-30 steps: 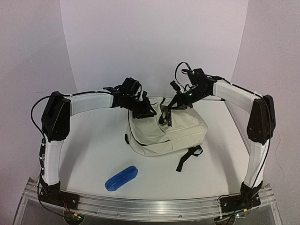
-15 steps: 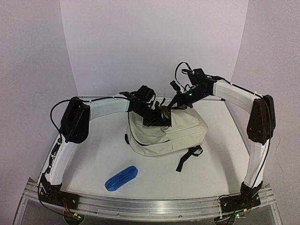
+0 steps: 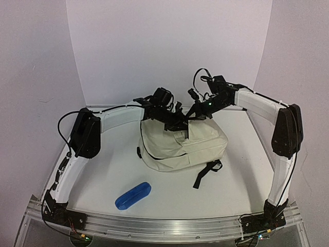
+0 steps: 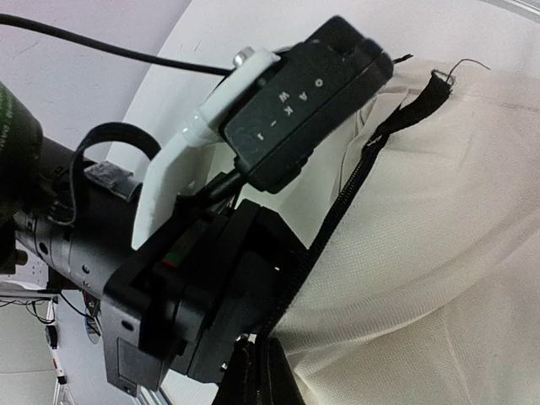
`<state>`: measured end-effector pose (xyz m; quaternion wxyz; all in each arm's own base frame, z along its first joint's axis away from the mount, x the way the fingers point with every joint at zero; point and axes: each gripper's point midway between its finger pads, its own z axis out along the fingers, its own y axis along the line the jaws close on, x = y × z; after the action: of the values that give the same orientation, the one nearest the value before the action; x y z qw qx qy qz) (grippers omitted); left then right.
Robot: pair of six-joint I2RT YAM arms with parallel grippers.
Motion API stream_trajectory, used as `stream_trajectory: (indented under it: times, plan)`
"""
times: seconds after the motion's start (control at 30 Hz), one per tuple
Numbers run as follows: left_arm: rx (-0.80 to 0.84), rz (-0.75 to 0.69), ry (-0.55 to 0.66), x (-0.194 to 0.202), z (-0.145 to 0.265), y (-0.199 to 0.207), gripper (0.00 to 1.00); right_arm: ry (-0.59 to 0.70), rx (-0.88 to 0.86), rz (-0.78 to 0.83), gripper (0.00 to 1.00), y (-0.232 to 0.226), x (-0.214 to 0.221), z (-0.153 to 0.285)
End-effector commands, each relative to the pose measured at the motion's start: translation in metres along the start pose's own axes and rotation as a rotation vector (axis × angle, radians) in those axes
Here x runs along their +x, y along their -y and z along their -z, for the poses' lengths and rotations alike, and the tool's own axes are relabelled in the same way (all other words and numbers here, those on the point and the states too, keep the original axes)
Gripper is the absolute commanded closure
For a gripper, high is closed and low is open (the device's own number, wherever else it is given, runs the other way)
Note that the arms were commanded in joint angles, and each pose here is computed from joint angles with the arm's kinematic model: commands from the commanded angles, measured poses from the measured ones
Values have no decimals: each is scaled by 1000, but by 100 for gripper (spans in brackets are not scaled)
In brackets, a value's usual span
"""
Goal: Pack the student bag
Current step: Place the stationery in the student bag, then pick up the personal item from the center of the board.
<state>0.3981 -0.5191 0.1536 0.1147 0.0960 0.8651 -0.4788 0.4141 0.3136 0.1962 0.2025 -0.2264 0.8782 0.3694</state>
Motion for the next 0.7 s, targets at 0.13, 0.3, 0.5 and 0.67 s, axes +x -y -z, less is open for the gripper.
stream_trajectory:
  times: [0.13,0.3,0.5,0.67]
  plan:
    - [-109,-99,25,13,72,20,44,31,-19,50,100,-18,-5,17]
    - [-195,-74,-65,74,131,11,24,35,-14,59,100,-18,-6,18]
    - [-353,-59,-252,179,166,-28,7,35,-7,68,100,-18,-5,19]
    - [-501,-44,-379,249,173,-50,4,28,-4,69,100,-16,-2,18]
